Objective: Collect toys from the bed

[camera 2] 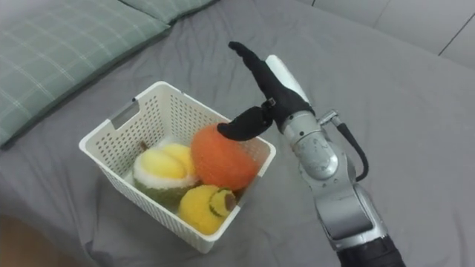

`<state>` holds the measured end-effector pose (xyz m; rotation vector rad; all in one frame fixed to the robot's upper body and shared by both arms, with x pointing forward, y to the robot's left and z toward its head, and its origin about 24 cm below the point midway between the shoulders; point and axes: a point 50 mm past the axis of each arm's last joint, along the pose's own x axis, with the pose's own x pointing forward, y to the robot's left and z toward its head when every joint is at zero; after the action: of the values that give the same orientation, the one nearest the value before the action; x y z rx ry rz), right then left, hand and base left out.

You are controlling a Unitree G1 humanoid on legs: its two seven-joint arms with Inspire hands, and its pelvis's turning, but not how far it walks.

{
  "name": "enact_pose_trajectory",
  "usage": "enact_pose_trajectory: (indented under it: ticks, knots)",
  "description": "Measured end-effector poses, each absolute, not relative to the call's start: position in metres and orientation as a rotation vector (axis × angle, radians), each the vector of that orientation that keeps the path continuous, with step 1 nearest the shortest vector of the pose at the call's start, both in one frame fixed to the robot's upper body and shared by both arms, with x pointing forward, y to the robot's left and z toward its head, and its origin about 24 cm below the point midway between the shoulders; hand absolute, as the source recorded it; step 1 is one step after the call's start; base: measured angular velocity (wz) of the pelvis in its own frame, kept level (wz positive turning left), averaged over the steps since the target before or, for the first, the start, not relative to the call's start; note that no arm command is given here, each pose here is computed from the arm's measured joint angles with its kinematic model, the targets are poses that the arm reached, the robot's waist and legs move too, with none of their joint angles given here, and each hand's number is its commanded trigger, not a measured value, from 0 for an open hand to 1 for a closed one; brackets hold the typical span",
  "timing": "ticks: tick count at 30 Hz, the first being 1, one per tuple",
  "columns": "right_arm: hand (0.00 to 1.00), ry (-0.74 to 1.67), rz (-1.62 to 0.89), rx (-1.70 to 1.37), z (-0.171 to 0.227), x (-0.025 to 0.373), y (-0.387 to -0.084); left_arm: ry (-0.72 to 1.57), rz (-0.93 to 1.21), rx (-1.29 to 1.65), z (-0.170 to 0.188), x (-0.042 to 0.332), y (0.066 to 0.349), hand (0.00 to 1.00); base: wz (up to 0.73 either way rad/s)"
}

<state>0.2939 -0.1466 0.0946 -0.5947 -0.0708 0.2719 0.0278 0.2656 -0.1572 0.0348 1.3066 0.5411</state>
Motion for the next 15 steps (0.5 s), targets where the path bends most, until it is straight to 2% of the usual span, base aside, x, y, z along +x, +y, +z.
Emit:
enact_pose_trajectory:
  ticks: [4,15]
  knots:
    - [0.00,-0.065,0.209,-0.513,0.093,0.289,-0.165,1.316,0.550,0.032,-0.157,0.021,0.266,0.00,-0.23]
    - [0.00,-0.021,-0.277,-0.213,0.075,0.250,-0.262,1.294,0.604,0.011,-0.155,0.009,0.270,0.00,-0.31]
